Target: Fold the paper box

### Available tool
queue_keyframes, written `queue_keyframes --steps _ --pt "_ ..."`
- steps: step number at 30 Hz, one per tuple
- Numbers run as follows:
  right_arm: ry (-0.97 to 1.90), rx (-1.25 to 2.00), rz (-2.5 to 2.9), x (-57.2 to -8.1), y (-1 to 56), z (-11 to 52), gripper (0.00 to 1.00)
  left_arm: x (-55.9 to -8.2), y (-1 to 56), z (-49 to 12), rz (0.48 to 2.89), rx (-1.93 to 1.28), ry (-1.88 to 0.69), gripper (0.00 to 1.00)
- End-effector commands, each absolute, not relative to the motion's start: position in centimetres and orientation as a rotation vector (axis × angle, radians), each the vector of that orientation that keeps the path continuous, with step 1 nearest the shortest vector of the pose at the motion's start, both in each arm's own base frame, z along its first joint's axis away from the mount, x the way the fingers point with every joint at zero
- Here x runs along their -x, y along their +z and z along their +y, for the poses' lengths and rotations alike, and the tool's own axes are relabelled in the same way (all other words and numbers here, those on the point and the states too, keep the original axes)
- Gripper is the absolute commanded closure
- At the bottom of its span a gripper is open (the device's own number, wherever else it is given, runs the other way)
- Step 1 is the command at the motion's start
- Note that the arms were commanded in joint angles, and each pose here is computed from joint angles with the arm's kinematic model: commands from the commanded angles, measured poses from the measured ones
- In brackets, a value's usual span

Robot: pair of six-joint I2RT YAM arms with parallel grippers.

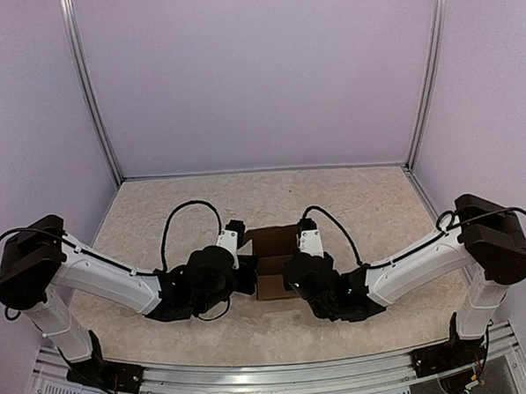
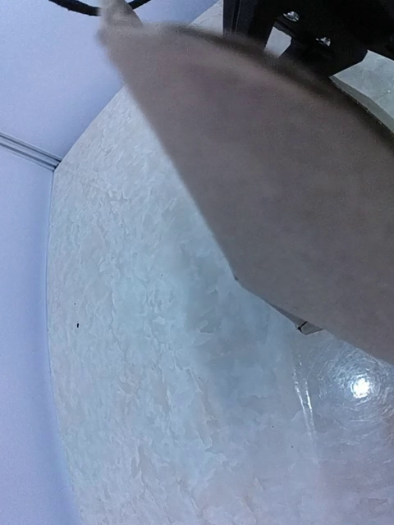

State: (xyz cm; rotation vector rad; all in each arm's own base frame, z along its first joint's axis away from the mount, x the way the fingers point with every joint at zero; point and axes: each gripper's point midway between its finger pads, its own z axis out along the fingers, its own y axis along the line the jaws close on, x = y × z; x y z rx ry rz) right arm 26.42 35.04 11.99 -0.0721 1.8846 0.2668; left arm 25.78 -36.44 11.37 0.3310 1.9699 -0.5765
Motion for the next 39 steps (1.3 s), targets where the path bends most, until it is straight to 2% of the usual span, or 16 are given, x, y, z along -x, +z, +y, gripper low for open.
queue_keyframes --steps 1,11,15,19,32,39 --pt "0.322 0.188 1.971 -23.8 8.6 36.3 1.0 -22.8 8.2 -38.0 2.045 -0.454 -0.63 1.0" --pt "0.319 0.182 1.971 -23.3 9.1 35.4 1.0 -22.5 7.8 -38.1 2.052 -0.459 -0.613 1.0" --pt "0.325 0.183 1.962 -23.2 9.7 34.9 0.86 -22.5 7.7 -37.9 2.051 -0.458 -0.598 1.0" --pt "0.338 0.195 1.962 -22.9 10.2 34.7 0.78 -22.6 7.7 -37.9 2.048 -0.454 -0.59 1.0" --pt "0.371 0.139 1.95 -22.6 13.3 33.1 0.58 -23.0 7.5 -38.1 2.041 -0.451 -0.554 1.0" --pt "0.401 0.174 1.951 -22.0 15.4 32.3 0.54 -23.2 7.5 -38.1 2.038 -0.45 -0.536 1.0"
